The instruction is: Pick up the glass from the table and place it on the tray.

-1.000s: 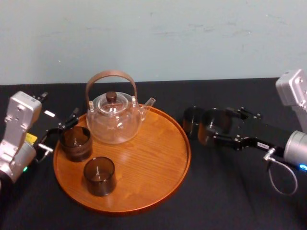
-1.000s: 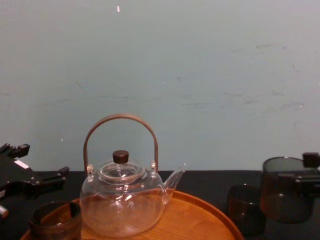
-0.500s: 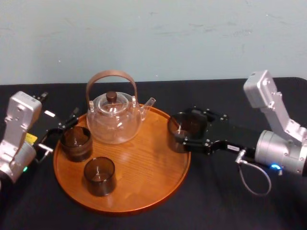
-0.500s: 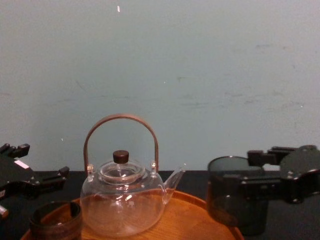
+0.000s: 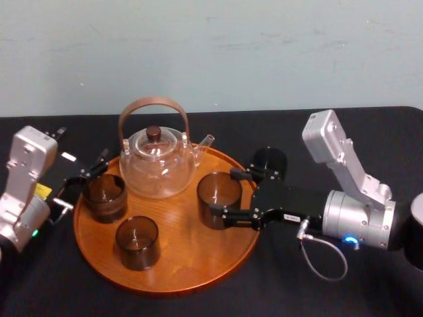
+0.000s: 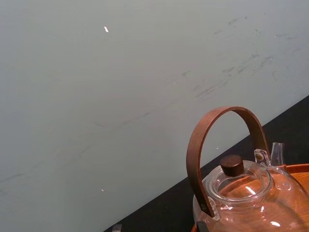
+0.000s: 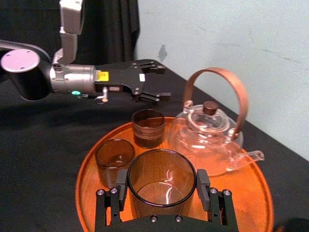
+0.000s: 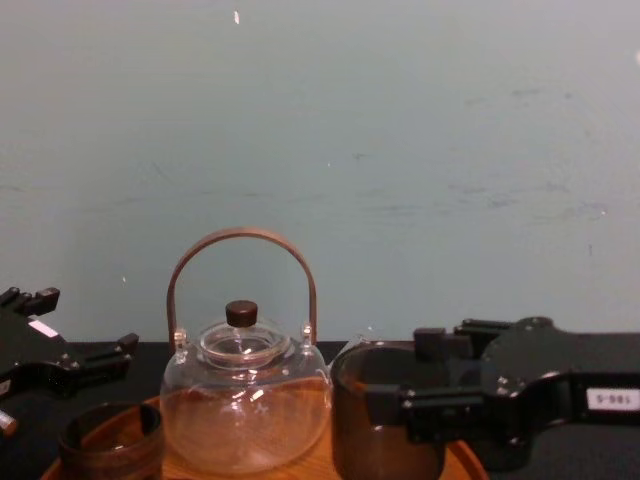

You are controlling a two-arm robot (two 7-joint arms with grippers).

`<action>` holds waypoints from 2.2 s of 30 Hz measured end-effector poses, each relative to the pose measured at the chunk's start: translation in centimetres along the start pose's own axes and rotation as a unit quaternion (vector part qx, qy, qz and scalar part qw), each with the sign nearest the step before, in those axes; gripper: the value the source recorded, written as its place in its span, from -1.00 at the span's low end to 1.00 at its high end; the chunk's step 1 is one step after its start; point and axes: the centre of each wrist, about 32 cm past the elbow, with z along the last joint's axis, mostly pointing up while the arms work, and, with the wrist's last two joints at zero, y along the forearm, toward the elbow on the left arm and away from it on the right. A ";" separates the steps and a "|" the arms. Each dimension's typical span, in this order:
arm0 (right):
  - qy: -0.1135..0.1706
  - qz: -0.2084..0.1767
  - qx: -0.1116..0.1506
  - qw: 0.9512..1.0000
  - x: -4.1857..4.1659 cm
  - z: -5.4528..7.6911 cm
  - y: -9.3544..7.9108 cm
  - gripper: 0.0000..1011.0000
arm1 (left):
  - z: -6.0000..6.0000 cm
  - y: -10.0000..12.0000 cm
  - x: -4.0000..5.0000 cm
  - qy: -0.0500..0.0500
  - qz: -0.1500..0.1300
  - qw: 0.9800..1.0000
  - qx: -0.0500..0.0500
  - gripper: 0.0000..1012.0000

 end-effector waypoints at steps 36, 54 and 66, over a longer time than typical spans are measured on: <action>0.046 0.033 -0.020 0.998 0.08 -3.8 1.8 0.74 | 0.0 0.0 0.00 0.000 0.000 1.000 0.000 0.98; 0.053 0.028 -0.031 0.998 -0.01 -4.8 2.0 0.74 | 0.0 0.0 0.00 0.000 0.000 1.000 0.000 0.98; 0.049 0.026 -0.036 0.998 -0.20 -4.9 2.1 0.74 | 0.0 0.0 0.00 0.000 0.000 1.000 0.000 0.98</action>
